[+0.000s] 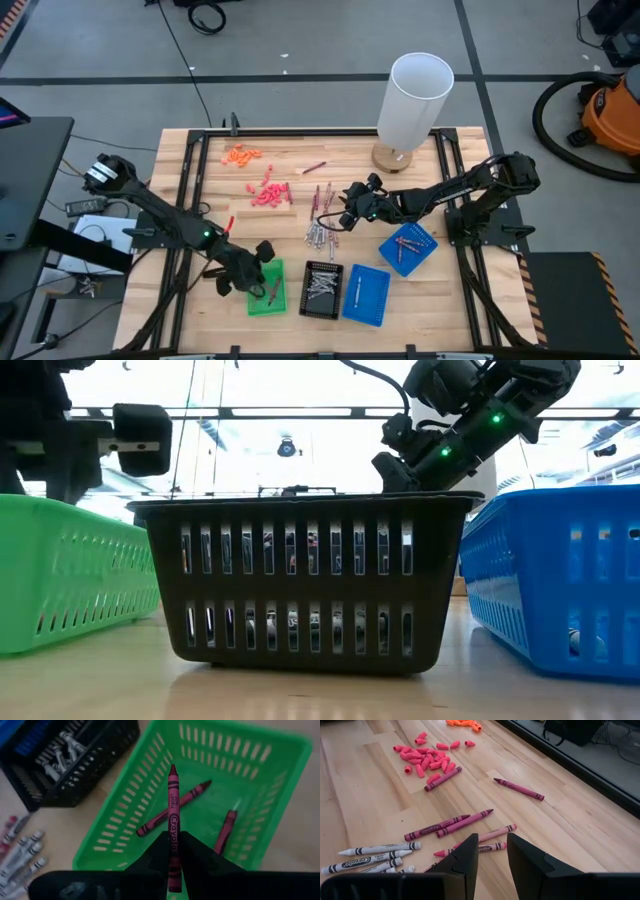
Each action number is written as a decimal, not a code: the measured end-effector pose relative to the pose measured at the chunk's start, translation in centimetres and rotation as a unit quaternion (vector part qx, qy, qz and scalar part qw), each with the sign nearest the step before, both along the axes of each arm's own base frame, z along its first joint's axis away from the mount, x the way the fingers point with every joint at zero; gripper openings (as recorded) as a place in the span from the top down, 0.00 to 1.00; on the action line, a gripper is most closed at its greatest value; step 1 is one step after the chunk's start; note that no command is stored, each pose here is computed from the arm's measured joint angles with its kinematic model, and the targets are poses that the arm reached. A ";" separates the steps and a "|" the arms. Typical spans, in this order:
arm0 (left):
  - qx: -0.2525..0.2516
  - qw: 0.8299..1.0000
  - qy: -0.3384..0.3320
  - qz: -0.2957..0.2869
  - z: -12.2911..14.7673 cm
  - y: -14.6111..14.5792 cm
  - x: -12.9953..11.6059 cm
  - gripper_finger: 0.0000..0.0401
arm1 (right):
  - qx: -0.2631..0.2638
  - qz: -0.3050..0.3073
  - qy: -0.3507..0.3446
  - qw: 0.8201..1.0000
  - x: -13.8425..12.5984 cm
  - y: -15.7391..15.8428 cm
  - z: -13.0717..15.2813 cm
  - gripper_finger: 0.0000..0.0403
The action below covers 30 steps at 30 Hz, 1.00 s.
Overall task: Sort crayons
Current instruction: Put the red crayon into the green basket
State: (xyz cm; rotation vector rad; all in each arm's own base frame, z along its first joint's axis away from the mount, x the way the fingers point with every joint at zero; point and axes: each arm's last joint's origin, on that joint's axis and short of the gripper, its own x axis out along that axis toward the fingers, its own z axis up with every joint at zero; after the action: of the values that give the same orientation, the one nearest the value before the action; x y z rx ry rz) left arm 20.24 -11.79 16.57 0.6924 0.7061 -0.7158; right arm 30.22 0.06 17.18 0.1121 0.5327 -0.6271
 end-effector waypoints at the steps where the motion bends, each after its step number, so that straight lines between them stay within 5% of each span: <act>1: 0.015 1.000 -0.003 -0.011 -0.2 0.0 0.1 0.90 | 0.000 0.000 0.000 1.000 0.0 0.0 0.0 0.73; 15: 0.103 0.991 0.000 -0.081 -2.3 -0.2 0.5 0.89 | 0.000 0.001 0.001 1.000 0.0 0.0 0.0 0.73; 30: 0.107 0.992 -0.046 -0.042 -1.6 -0.5 1.1 0.64 | 0.000 0.001 0.001 1.000 0.0 0.0 0.0 0.73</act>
State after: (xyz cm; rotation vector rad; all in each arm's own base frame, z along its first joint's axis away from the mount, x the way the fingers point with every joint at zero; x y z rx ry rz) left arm 21.35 -12.24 14.96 0.9510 0.6776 -0.6869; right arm 30.21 0.07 17.15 0.1103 0.5349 -0.6245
